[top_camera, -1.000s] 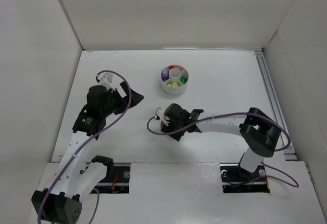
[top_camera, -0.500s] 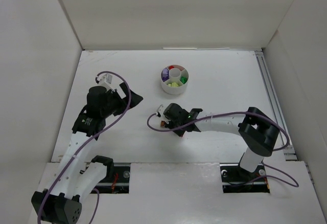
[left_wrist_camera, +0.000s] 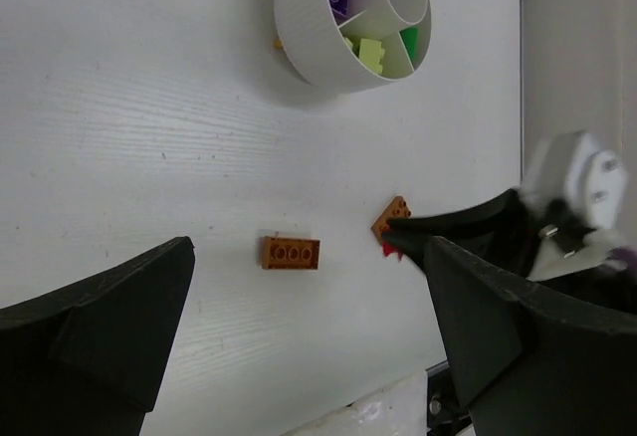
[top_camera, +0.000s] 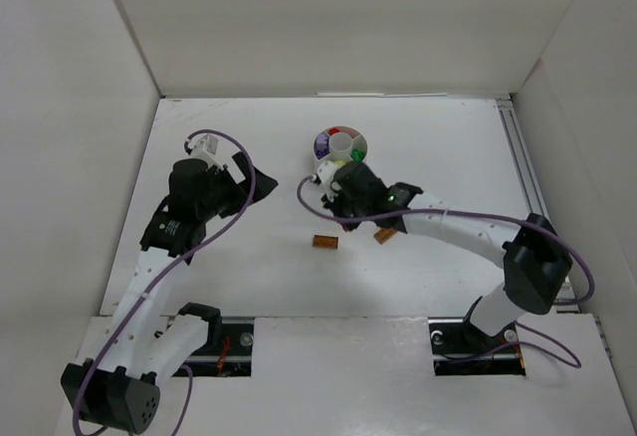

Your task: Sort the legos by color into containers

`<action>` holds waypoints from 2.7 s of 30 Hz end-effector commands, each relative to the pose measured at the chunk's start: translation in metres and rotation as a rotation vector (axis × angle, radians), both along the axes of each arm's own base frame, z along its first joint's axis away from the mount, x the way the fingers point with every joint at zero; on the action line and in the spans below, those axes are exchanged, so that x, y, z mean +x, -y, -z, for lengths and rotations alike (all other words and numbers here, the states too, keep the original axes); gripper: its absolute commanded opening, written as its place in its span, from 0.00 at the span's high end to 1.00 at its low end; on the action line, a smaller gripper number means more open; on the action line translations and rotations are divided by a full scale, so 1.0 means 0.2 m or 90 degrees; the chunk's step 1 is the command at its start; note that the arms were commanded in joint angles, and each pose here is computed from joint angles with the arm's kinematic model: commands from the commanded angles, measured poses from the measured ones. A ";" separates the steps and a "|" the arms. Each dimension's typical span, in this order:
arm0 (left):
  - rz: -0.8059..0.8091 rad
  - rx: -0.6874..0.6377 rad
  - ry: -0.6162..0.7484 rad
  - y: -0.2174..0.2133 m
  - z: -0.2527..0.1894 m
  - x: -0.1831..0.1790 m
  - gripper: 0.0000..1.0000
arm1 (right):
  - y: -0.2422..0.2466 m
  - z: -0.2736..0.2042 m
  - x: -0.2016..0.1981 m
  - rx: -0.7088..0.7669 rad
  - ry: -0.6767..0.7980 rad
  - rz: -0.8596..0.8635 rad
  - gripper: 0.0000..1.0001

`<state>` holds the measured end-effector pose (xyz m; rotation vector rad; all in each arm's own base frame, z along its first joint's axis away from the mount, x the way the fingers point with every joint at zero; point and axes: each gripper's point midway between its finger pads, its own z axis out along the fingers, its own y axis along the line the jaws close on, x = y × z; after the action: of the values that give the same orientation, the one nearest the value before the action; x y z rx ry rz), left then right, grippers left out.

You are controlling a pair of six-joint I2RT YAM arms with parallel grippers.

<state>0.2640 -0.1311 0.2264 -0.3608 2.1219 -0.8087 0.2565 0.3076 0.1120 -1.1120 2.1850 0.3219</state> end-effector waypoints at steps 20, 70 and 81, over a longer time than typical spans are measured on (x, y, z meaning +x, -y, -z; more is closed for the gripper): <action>0.015 0.022 0.080 -0.03 -0.18 0.52 0.00 | 0.13 -0.63 1.46 0.132 0.220 0.178 0.94; 0.016 0.004 -0.111 0.11 0.29 0.11 0.00 | 0.73 -0.06 0.43 0.138 -0.079 0.616 0.14; 0.049 0.023 -0.095 0.11 0.25 0.00 0.00 | 0.64 0.28 0.12 0.137 -0.170 0.796 0.00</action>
<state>0.2714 -0.1542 0.1711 -0.3733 2.3118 -0.8160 0.2815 0.1725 0.0551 0.3228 2.5904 0.1190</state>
